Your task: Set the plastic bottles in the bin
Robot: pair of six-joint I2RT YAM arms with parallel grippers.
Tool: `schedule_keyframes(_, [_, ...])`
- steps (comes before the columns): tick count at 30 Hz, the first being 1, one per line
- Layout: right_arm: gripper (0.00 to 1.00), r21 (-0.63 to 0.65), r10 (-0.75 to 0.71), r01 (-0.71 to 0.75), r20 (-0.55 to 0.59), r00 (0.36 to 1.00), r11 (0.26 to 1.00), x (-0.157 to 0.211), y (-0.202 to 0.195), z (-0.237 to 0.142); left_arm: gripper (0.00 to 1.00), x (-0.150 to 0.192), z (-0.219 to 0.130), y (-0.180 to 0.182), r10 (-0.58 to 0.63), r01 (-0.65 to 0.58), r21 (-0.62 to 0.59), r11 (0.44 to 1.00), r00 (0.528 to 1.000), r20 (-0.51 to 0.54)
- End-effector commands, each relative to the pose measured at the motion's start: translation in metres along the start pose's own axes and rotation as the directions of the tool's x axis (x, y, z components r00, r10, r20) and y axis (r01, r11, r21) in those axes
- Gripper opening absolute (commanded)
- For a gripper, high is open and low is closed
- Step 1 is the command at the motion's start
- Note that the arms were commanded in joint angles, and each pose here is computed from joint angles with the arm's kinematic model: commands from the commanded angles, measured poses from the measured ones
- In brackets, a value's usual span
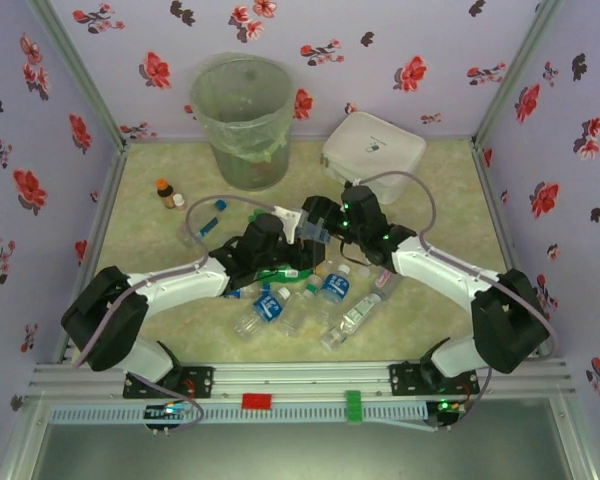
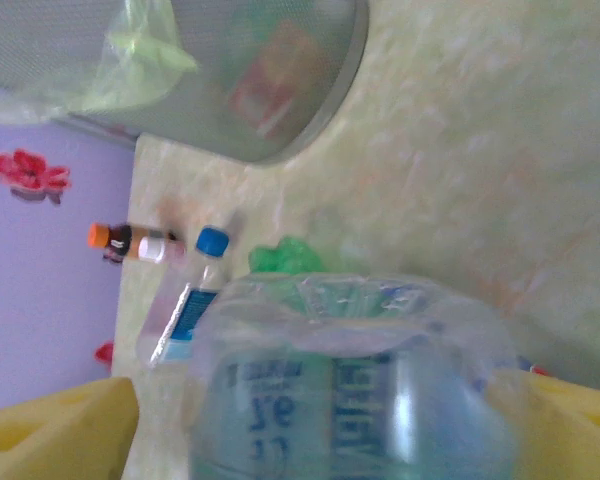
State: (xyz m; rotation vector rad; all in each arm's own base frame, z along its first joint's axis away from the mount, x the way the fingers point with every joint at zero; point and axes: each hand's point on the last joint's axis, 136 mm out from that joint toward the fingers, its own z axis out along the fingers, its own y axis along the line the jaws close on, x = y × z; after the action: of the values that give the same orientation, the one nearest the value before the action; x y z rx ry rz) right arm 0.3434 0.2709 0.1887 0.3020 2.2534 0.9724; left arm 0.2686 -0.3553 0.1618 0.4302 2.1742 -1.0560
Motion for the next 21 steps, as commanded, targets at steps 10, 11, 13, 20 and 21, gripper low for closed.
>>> schedule_keyframes(10, [1.00, 0.119, -0.091, 0.063, 0.245, 0.965, 0.991, -0.090, -0.013, -0.076, 0.43, -0.070, -0.049, 0.012, 0.024, -0.016, -0.051, 0.999, 0.988, 0.154])
schedule_keyframes(11, [1.00, 0.146, -0.102, 0.067, 0.250, 0.963, 0.987, -0.091, -0.020, -0.081, 0.43, -0.081, -0.055, 0.012, 0.047, -0.037, -0.062, 0.997, 0.984, 0.171])
schedule_keyframes(13, [1.00, 0.190, -0.122, 0.073, 0.256, 0.959, 0.979, -0.091, -0.031, -0.089, 0.43, -0.104, -0.067, 0.010, 0.089, -0.073, -0.080, 0.994, 0.974, 0.210])
schedule_keyframes(20, [1.00, 0.301, -0.135, 0.068, 0.206, 0.969, 0.951, -0.074, -0.065, -0.093, 0.42, -0.198, -0.109, 0.010, 0.255, -0.201, -0.185, 0.962, 0.905, 0.342])
schedule_keyframes(21, [1.00, 0.309, -0.125, 0.059, 0.199, 0.972, 0.949, -0.071, -0.069, -0.091, 0.42, -0.210, -0.113, 0.011, 0.269, -0.208, -0.201, 0.957, 0.896, 0.353])
